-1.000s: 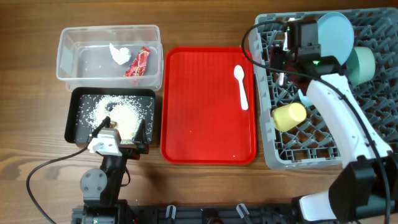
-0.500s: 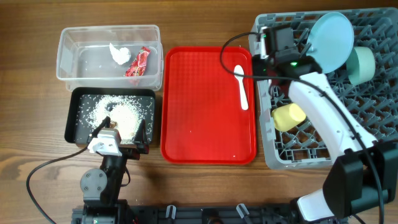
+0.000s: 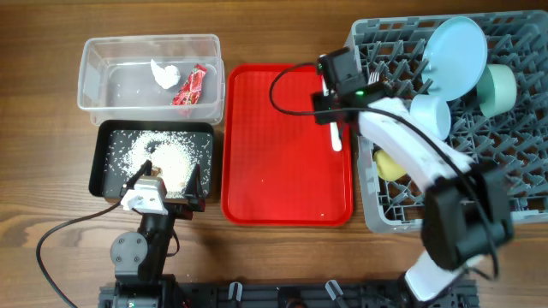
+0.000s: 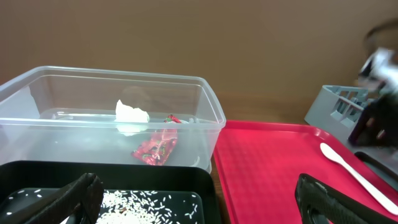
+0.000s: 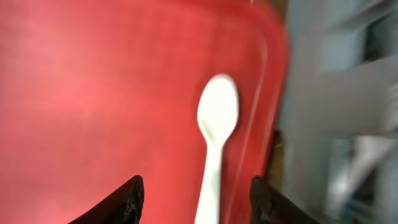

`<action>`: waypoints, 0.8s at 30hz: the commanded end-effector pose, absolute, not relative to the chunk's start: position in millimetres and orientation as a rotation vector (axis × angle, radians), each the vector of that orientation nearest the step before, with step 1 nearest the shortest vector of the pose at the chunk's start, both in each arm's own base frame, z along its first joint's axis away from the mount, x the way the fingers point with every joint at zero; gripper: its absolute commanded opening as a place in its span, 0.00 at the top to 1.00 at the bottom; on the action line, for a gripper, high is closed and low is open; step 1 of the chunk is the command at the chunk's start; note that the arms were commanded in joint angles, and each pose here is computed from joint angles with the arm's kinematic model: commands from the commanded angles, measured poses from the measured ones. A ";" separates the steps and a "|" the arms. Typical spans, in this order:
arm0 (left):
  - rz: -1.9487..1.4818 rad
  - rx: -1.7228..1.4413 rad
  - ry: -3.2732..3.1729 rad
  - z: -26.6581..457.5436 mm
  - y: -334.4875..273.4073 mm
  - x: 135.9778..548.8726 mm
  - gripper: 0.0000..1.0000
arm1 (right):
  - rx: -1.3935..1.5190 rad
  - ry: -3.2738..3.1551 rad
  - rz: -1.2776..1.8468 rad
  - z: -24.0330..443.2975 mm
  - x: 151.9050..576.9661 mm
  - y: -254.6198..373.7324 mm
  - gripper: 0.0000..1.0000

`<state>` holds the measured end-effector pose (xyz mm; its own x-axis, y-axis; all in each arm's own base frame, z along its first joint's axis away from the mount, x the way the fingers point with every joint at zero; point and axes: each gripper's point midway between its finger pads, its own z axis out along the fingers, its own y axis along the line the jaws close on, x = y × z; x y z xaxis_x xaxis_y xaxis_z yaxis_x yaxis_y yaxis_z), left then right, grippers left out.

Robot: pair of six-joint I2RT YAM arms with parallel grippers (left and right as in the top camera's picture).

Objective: Sort waste into correct bins and load items into the dishwasher rack
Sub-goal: 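Return right gripper to the red tray and grasp the white spoon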

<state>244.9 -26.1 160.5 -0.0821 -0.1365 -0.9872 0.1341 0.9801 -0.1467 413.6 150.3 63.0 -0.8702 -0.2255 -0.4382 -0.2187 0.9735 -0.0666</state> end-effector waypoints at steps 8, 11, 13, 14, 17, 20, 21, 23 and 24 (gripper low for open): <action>-0.204 -0.004 1.640 158.9 -23.0 245.0 0.00 | -0.272 2.793 -0.100 -3.5 407.8 143.1 0.61; -0.204 -0.004 1.640 158.9 -23.0 245.0 0.00 | -0.280 2.806 -0.057 -4.7 405.1 148.0 0.71; -0.204 -0.004 1.640 158.9 -23.0 245.0 0.00 | -0.280 2.812 -0.055 -4.9 403.6 147.9 0.81; -0.204 -0.004 1.640 158.9 -23.0 245.0 0.00 | -0.283 2.820 -0.054 -5.5 401.8 147.8 0.85; -0.204 -0.004 1.640 158.8 -23.0 245.0 0.00 | -0.293 2.847 -0.028 -7.4 395.5 150.0 0.92; -0.204 -0.004 1.640 158.9 -23.0 245.0 0.00 | -0.295 2.860 -0.033 -7.6 392.3 148.7 0.96; -0.204 -0.004 1.640 158.8 -23.0 245.0 0.00 | -0.293 2.860 -0.032 -5.0 391.6 148.5 0.96; -0.204 -0.004 1.640 158.8 -23.0 245.0 0.00 | -0.292 2.852 -0.023 2.2 391.4 149.0 0.96; -0.204 -0.004 1.640 158.8 -23.0 245.0 0.00 | -0.289 2.836 -0.016 10.9 392.3 149.4 0.96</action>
<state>244.9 -26.1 160.5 -0.0821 -0.1365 -0.9872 0.1341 0.9801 -0.1467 397.9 145.4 2.3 -0.9356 -0.2036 -0.2885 -0.1906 0.9790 -0.0730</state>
